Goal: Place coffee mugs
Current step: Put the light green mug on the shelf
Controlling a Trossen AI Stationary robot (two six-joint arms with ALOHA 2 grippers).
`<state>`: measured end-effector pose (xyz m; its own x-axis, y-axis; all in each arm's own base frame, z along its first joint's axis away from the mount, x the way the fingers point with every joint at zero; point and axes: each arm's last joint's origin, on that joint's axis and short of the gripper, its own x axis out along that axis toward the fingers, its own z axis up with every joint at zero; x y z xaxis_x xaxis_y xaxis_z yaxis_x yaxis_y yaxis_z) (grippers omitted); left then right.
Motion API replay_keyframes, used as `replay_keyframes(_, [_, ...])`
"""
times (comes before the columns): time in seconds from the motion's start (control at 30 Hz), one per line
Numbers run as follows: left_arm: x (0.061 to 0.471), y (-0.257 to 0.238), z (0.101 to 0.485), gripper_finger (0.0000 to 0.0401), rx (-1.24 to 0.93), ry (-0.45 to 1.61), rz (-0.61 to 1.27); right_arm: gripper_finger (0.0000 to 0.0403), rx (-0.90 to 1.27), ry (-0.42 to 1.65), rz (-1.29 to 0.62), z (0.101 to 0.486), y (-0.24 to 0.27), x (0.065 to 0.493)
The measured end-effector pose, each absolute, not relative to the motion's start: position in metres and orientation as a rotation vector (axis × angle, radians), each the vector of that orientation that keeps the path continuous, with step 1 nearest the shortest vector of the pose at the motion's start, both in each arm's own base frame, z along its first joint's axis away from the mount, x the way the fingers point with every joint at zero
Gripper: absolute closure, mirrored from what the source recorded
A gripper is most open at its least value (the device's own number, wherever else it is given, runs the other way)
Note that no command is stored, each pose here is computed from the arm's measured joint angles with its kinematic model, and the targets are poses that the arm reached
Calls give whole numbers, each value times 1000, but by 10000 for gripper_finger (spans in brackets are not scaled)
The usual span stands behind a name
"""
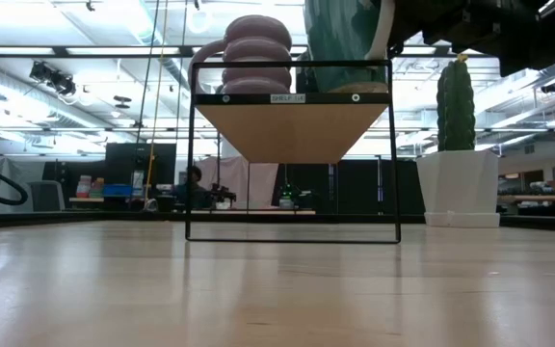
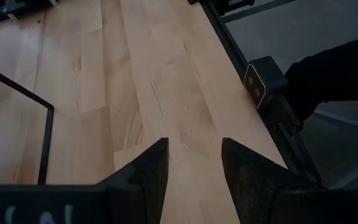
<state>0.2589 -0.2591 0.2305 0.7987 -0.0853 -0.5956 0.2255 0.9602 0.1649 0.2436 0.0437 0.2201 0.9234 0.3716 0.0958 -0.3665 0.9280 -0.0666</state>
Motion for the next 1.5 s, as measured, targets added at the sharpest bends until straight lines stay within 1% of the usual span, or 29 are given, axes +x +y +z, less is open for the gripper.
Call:
replay_keyframes(0.4, [259,-259,230,246,224,631,-162,365,-20,-69,411,226,47,235])
replay_keyframes(0.57, [258,-258,229,246,217,638,-157,365,-50,-89,423,240,56,220])
replay_keyframes(0.67, [258,-258,229,246,214,639,-156,365,-53,-64,445,246,63,207])
replay_keyframes(0.8, [258,-258,229,246,200,641,-151,365,-11,-38,471,252,73,192])
replay_keyframes(0.9, [258,-258,229,246,197,646,-147,365,45,-23,528,253,87,183])
replay_keyframes(1.03, [260,-257,229,246,193,641,-137,365,70,25,550,245,110,180])
replay_keyframes(1.23, [269,-249,232,246,163,609,-89,365,87,-2,563,227,143,187])
replay_keyframes(1.5, [275,-241,231,246,179,612,-42,365,123,-21,567,185,172,208])
